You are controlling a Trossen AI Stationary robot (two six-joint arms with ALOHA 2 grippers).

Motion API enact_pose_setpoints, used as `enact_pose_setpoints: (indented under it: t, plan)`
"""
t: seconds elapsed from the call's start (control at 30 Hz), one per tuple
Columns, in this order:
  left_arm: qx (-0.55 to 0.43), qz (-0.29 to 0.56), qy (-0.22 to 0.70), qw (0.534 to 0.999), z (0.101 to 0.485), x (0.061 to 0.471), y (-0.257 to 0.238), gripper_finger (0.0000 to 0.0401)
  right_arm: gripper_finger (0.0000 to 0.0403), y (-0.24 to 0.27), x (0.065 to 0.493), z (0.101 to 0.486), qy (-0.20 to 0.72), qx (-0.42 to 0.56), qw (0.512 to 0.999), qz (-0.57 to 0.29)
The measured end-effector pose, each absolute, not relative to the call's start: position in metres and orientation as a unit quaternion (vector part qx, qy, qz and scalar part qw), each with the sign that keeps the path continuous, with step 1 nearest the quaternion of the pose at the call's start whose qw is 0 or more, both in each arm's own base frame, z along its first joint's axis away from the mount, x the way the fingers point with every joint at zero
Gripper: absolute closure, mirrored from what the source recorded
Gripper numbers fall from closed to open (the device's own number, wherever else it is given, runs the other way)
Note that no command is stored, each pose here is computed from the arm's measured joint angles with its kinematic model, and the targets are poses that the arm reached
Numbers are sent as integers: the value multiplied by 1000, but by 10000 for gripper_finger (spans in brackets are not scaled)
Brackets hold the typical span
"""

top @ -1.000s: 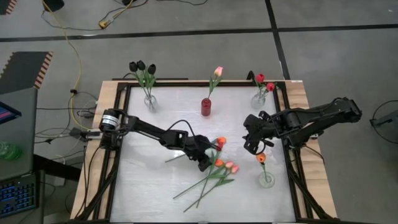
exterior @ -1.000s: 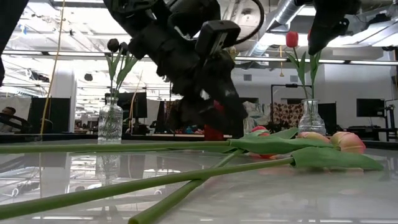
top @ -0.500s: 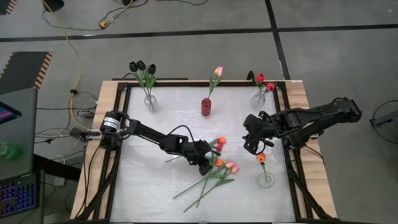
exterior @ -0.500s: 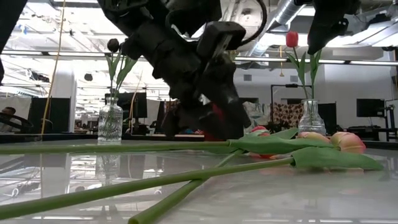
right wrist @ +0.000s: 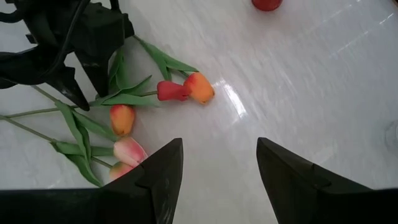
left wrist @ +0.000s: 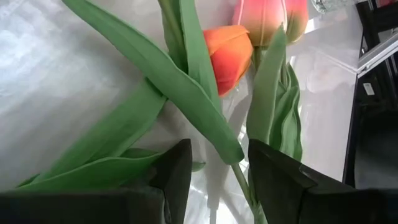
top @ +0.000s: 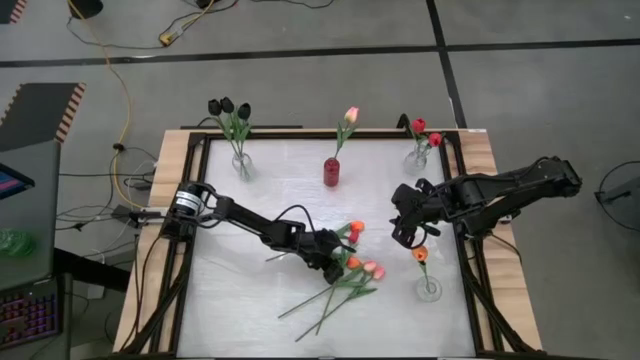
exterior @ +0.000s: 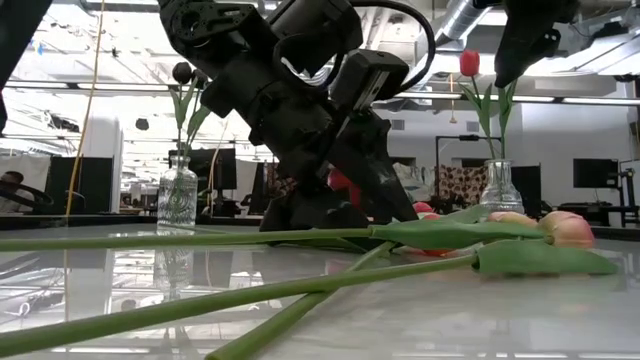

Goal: Sort flowers into vase by color
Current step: Put the red flower into the top right transparent vase

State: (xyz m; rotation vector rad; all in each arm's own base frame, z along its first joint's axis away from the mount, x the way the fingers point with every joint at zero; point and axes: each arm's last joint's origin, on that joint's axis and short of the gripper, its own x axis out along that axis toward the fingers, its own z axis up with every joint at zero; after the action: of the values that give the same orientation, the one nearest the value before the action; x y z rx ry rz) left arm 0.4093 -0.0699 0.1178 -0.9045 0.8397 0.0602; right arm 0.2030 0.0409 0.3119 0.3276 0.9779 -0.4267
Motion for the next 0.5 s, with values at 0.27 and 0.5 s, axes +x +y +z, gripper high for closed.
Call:
enact_pose_setpoints:
  t: [0.27, 0.5]
  plan:
    - [-426, 32, 389, 816, 118, 410, -68, 250, 171, 41, 203, 312, 464, 155, 848, -203]
    - [-428, 40, 381, 819, 118, 411, -67, 250, 171, 41, 203, 312, 464, 155, 848, -203]
